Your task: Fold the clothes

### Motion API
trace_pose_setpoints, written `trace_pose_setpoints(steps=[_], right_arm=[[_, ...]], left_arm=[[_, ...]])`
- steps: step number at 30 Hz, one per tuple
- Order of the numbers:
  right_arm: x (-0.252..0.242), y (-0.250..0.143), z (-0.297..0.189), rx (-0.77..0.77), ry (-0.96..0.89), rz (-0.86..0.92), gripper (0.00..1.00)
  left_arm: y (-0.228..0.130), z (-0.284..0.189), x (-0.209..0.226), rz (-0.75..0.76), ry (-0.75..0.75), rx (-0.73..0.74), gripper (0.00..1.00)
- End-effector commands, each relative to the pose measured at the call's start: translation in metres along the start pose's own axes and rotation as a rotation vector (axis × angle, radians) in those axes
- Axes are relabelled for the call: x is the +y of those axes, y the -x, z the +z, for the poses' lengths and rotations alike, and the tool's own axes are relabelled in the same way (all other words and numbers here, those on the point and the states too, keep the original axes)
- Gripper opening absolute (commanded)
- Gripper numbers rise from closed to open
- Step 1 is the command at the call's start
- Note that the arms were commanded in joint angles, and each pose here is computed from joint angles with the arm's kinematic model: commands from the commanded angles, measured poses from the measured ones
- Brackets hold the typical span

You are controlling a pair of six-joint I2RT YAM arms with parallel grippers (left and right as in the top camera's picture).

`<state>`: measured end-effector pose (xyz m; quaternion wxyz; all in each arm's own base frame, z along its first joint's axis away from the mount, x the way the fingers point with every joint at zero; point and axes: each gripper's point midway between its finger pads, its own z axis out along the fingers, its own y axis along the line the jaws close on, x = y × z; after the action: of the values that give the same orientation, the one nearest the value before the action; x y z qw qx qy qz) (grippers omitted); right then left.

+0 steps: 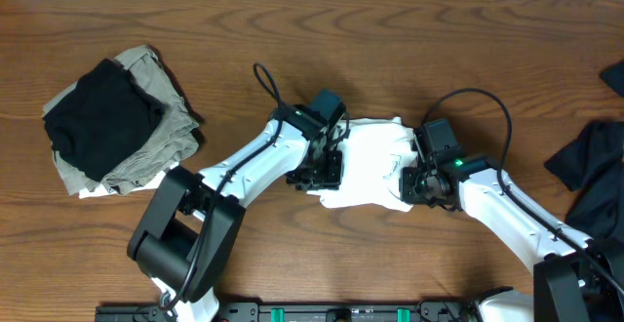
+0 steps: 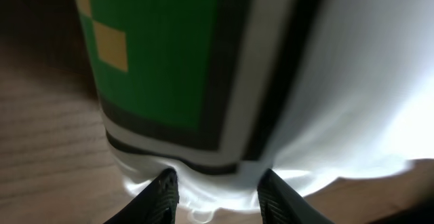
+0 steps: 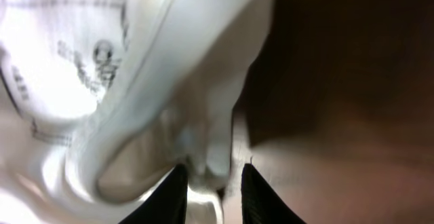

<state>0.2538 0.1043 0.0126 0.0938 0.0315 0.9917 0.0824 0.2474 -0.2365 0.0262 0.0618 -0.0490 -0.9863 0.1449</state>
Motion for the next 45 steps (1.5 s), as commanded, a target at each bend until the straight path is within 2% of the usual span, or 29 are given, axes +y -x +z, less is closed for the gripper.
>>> trace_pose_setpoints(steps=[1,9,18,21,25,29,34,37,39,45], right_arm=[[-0.005,0.010,0.000,-0.051,-0.037,0.025,0.26],[-0.001,0.023,0.001,-0.101,-0.018,0.088,0.26],[0.002,0.063,-0.006,-0.244,0.017,0.106,0.34],[-0.005,0.079,-0.013,-0.288,0.023,0.140,0.35],[-0.013,0.091,-0.019,-0.307,0.032,0.166,0.40],[0.020,0.090,-0.029,-0.270,0.206,0.045,0.38],[0.076,0.083,-0.062,-0.239,0.480,-0.095,0.37],[0.087,0.071,-0.062,-0.201,0.501,-0.122,0.37],[0.084,0.058,-0.053,-0.155,0.450,-0.123,0.38],[0.084,0.022,-0.027,-0.032,0.381,-0.152,0.42]], left_arm=[[-0.011,0.009,0.009,-0.005,0.019,0.044,0.41],[-0.022,0.009,0.015,-0.028,0.042,0.086,0.42],[-0.030,0.004,0.020,-0.035,0.059,0.117,0.40],[-0.024,-0.011,0.016,-0.010,0.037,0.071,0.36],[-0.001,-0.050,0.025,0.001,0.091,-0.108,0.36],[0.034,-0.092,0.037,-0.007,0.131,-0.341,0.38],[0.072,-0.109,0.037,0.056,0.088,-0.479,0.38],[0.089,-0.107,0.028,0.138,0.023,-0.506,0.38],[0.096,-0.101,0.019,0.190,-0.028,-0.503,0.38],[0.099,-0.061,-0.002,0.296,-0.168,-0.407,0.38]])
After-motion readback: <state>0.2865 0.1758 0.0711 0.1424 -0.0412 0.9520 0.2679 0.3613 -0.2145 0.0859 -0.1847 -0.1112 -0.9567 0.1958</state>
